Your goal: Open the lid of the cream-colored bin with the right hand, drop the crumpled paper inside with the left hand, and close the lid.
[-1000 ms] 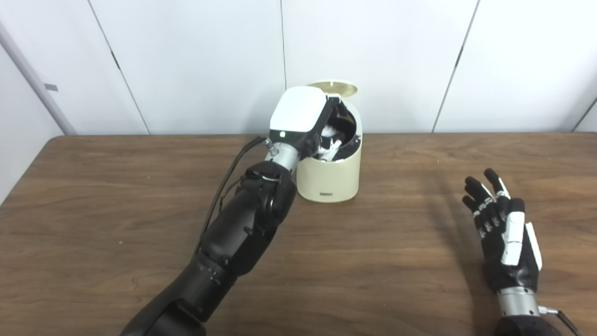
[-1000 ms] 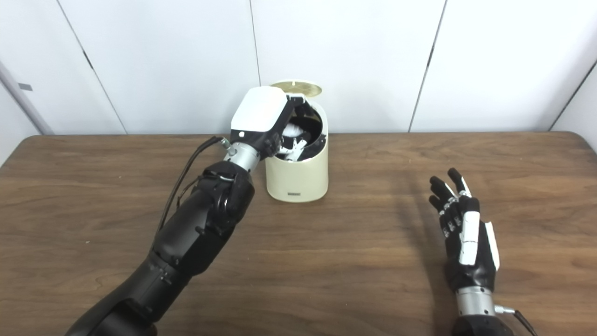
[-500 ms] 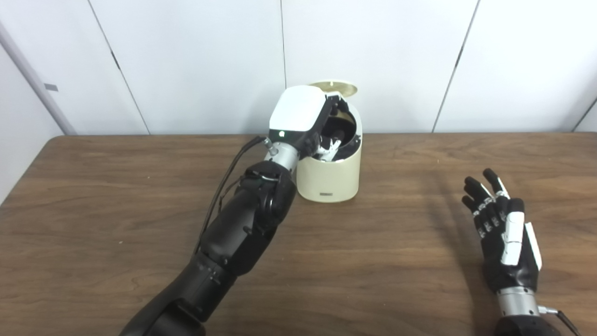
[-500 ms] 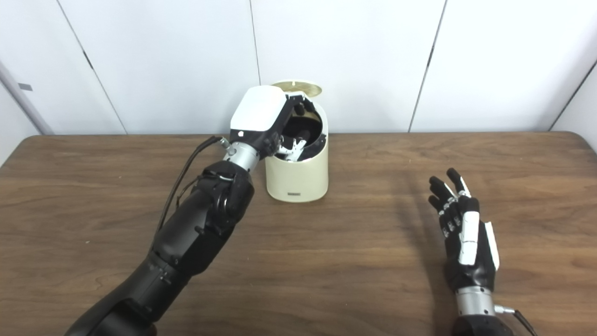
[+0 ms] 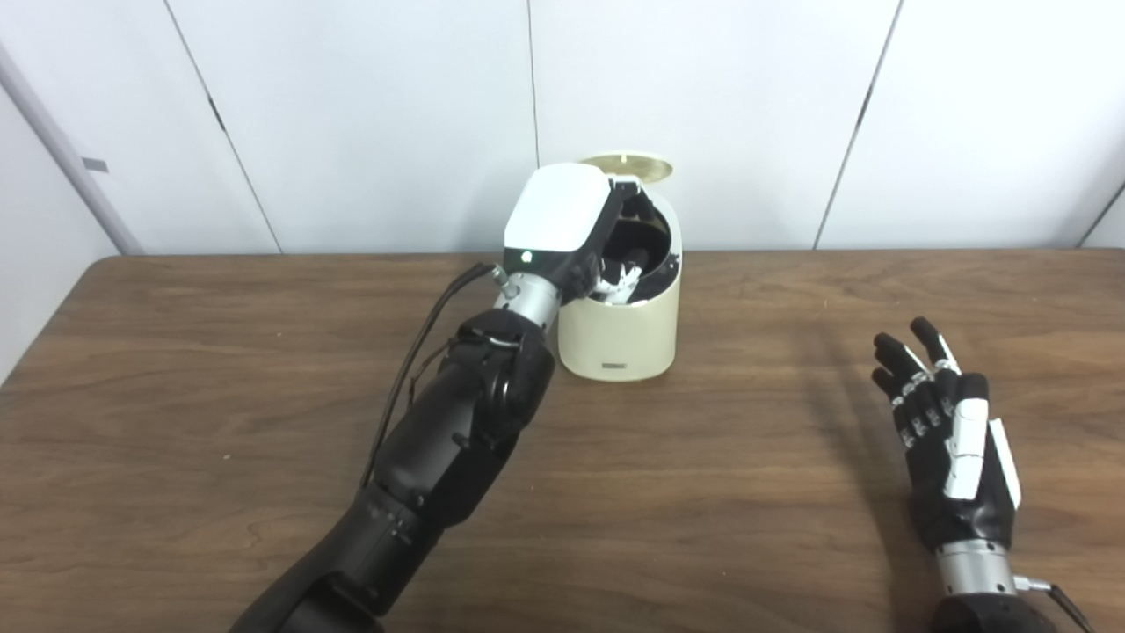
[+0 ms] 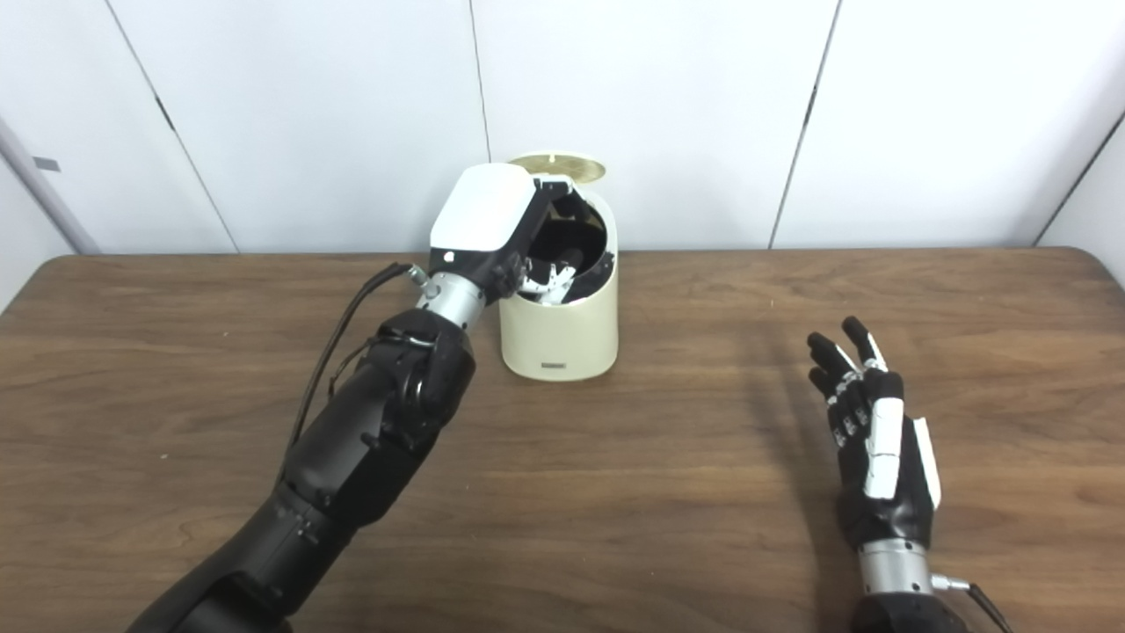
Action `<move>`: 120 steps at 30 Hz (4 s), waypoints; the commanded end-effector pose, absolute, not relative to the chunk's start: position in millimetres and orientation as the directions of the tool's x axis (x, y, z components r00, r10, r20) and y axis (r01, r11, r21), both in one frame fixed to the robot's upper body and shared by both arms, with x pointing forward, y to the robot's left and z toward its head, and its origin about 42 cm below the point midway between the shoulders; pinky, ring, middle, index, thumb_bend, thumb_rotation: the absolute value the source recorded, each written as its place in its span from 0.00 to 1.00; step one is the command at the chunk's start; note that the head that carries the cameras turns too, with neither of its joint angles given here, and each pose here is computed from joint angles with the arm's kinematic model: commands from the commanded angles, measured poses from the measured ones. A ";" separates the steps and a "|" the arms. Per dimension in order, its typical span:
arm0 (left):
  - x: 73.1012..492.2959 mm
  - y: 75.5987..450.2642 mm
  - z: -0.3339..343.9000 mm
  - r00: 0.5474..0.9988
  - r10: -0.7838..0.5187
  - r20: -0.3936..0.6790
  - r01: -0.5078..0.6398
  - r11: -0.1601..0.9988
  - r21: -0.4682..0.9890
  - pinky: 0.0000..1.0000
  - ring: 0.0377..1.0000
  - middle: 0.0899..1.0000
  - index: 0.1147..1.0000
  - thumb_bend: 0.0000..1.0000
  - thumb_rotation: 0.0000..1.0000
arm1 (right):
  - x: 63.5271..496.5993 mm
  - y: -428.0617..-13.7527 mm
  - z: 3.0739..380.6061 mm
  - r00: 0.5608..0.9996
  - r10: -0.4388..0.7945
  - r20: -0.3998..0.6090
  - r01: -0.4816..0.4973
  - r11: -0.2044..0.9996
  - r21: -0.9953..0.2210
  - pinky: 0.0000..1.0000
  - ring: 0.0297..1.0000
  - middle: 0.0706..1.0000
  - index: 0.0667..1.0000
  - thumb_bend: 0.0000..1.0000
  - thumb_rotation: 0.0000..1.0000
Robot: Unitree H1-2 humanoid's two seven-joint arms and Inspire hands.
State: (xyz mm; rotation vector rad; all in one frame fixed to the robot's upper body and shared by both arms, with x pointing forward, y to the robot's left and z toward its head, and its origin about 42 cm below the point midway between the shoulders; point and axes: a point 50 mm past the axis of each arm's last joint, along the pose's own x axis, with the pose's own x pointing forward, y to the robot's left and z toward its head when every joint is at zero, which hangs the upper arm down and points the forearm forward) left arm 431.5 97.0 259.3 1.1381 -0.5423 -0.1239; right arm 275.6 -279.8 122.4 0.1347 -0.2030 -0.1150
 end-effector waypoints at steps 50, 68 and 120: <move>378.6 189.7 282.0 0.839 -0.129 0.529 -0.264 0.753 0.603 0.32 0.39 0.46 0.42 0.47 0.00 | 269.9 -285.0 98.6 0.985 -0.132 0.114 0.114 0.983 0.146 0.88 0.89 0.82 0.92 0.52 1.00; 351.1 238.7 244.2 0.945 0.120 0.303 -0.238 0.889 0.390 0.48 0.45 0.44 0.43 0.50 0.00 | 272.1 -287.7 102.3 0.985 -0.118 0.125 0.100 0.985 0.140 0.90 0.89 0.82 0.92 0.52 1.00; 283.9 271.1 104.2 0.992 0.064 0.109 -0.051 0.992 -0.118 1.00 0.99 1.00 1.00 0.53 1.00 | 266.6 -282.0 116.3 0.983 -0.112 0.147 0.091 0.986 0.143 0.96 0.94 0.92 0.91 0.56 0.93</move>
